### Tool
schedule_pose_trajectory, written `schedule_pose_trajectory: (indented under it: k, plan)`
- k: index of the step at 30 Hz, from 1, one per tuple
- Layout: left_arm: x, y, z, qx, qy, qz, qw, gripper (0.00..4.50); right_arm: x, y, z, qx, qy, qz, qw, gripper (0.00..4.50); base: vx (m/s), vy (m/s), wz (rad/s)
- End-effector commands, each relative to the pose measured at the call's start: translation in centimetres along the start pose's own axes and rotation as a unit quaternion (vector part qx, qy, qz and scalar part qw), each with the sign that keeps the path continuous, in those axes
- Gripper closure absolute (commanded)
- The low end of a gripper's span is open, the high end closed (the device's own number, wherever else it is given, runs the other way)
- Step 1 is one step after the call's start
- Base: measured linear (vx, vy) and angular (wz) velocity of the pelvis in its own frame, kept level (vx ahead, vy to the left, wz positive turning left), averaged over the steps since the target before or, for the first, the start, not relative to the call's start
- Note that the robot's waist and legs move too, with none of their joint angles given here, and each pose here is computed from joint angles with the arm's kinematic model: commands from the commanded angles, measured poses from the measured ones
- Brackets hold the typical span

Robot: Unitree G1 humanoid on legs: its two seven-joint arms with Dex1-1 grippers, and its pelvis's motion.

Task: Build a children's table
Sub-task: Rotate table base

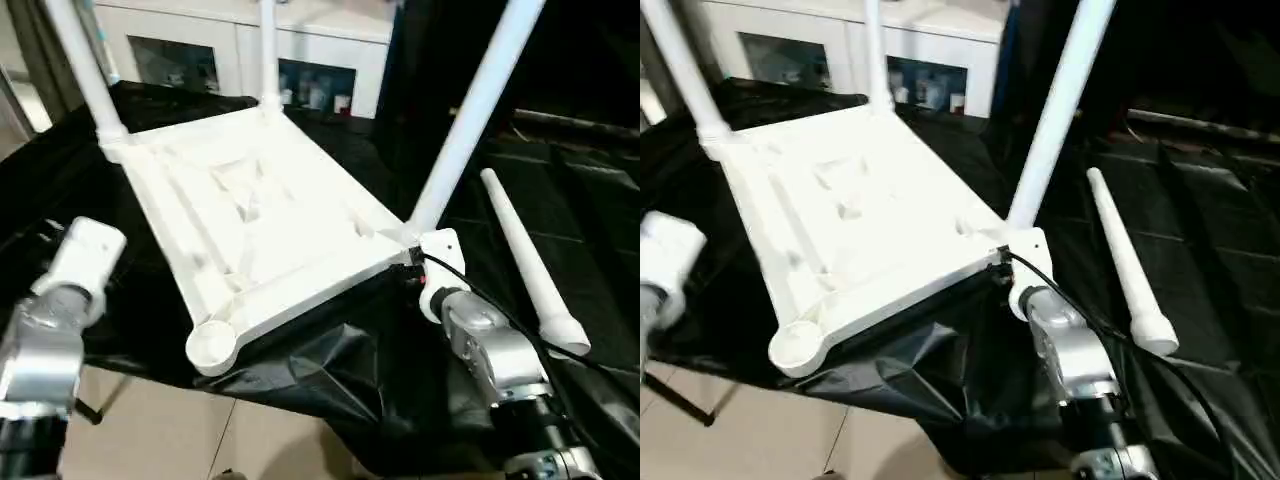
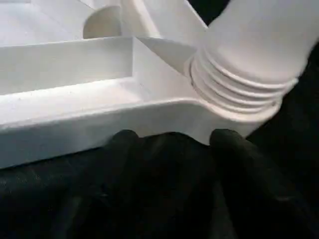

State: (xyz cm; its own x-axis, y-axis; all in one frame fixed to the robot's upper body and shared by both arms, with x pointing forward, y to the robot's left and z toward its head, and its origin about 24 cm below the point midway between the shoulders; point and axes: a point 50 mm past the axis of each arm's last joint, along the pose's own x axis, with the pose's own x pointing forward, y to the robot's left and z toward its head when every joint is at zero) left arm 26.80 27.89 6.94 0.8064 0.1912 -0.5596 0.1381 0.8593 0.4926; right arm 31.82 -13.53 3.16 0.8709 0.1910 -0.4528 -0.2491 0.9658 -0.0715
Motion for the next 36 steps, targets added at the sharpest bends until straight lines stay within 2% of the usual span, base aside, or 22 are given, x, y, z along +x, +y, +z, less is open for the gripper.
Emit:
schedule_pose_trajectory:
  k: [1, 3, 5, 8, 9, 10, 11, 13, 14, 15, 16, 18, 21, 26, 27, 28, 29, 30, 31, 32, 33, 36]
  plan:
    - [-0.4, -1.0, 0.5, 0.013, -0.002, -0.042, 0.999, 2.27, 0.3, -0.1, -0.1, -0.002, 0.011, 0.003, 1.0, 2.37, 0.0, 0.0, 0.0]
    - [-1.3, -2.7, 0.9, 0.03, -0.006, -0.126, 0.992, 2.27, 1.4, 0.6, 0.2, 0.001, 0.018, 0.02, 1.0, 2.56, 0.0, 0.0, 0.0]
    - [-1.6, -3.2, 1.1, 0.03, -0.01, -0.155, 0.987, 2.27, 1.9, 0.8, 0.5, 0.004, 0.014, 0.027, 1.0, 2.58, 0.0, 0.0, 0.0]
    - [-2.2, -4.4, 1.6, 0.039, -0.028, -0.233, 0.971, 2.27, 2.6, 1.3, 1.5, 0.017, -0.003, 0.046, 0.999, 2.82, 0.0, 0.0, 0.0]
    - [-2.6, -5.4, 2.1, 0.056, -0.051, -0.277, 0.958, 2.27, 2.8, 1.6, 1.9, 0.018, -0.013, 0.06, 0.998, 3.01, 0.0, 0.0, 0.0]
    - [-2.8, -5.9, 2.2, 0.056, -0.055, -0.296, 0.952, 2.27, 2.8, 1.8, 2.1, 0.013, -0.016, 0.068, 0.997, 3.05, 0.0, 0.0, 0.0]
    - [-2.8, -5.9, 2.2, 0.056, -0.055, -0.296, 0.952, 2.27, 2.8, 1.8, 2.1, 0.013, -0.016, 0.068, 0.997, 3.11, 0.0, 0.0, 0.0]
    - [-2.8, -7.0, 2.7, 0.068, -0.074, -0.335, 0.937, 2.27, 2.8, 2.1, 2.5, -0.007, -0.026, 0.086, 0.996, 3.33, 0.0, 0.0, 0.0]
    - [-2.8, -7.1, 2.7, 0.068, -0.075, -0.336, 0.936, 2.27, 2.8, 2.1, 2.5, -0.008, -0.026, 0.086, 0.996, 3.33, 0.0, 0.0, 0.0]
    - [-2.5, -8.1, 3.4, 0.079, -0.096, -0.356, 0.926, 2.27, 2.7, 2.2, 2.7, -0.007, -0.033, 0.091, 0.995, 3.33, 0.0, 0.0, 0.0]
    - [-2.5, -8.1, 3.4, 0.079, -0.096, -0.356, 0.926, 2.27, 2.7, 2.2, 2.7, -0.007, -0.033, 0.091, 0.995, 3.33, 0.0, 0.0, 0.0]
    - [-1.7, -9.1, 4.2, 0.076, -0.11, -0.364, 0.922, 2.27, 2.6, 2.0, 2.9, -0.003, -0.042, 0.092, 0.995, 3.33, 0.0, 0.0, 0.0]
    - [-0.1, -10.7, 5.7, 0.076, -0.131, -0.364, 0.919, 2.27, 2.2, 0.8, 3.6, 0.009, -0.064, 0.064, 0.996, 3.33, 0.0, 0.0, 0.0]
    - [0.9, -12.9, 7.6, 0.084, -0.165, -0.37, 0.91, 2.27, 1.0, -1.1, 4.4, 0.02, -0.082, 0.018, 0.996, 3.33, 0.0, 0.0, 0.0]
    - [0.4, -14.0, 8.4, 0.088, -0.182, -0.39, 0.898, 2.27, 0.2, -2.3, 4.4, 0.011, -0.057, -0.018, 0.998, 3.33, 0.0, 0.0, 0.0]
    - [0.0, -14.3, 8.7, 0.088, -0.189, -0.401, 0.892, 2.27, -0.2, -3.0, 4.5, -0.003, -0.038, -0.045, 0.998, 3.33, 0.0, 0.0, 0.0]
    - [-0.2, -14.5, 8.9, 0.089, -0.194, -0.408, 0.888, 2.27, -0.5, -3.5, 4.5, -0.012, -0.026, -0.064, 0.998, 3.33, 0.0, 0.0, 0.0]
    - [-0.7, -14.5, 9.1, 0.086, -0.2, -0.414, 0.884, 2.27, -0.8, -3.9, 4.6, -0.001, -0.029, -0.055, 0.998, 3.33, 0.0, 0.0, 0.0]
    - [-1.5, -14.3, 9.5, 0.081, -0.213, -0.424, 0.876, 2.27, -1.4, -5.0, 4.9, 0.007, -0.035, -0.063, 0.997, 3.33, 0.0, 0.0, 0.0]
    - [-1.5, -14.3, 9.5, 0.08, -0.214, -0.425, 0.876, 2.27, -1.5, -5.0, 4.9, 0.007, -0.035, -0.065, 0.997, 3.19, 0.0, 0.0, 0.0]
    - [-2.5, -13.9, 10.1, 0.069, -0.236, -0.436, 0.865, 2.27, -2.4, -6.9, 5.3, 0.024, -0.037, -0.098, 0.994, 3.09, 0.0, 0.0, 0.0]
    - [-3.7, -13.5, 10.5, 0.057, -0.254, -0.452, 0.853, 2.27, -2.9, -8.9, 5.6, 0.026, -0.023, -0.137, 0.99, 2.91, 0.0, 0.0, 0.0]
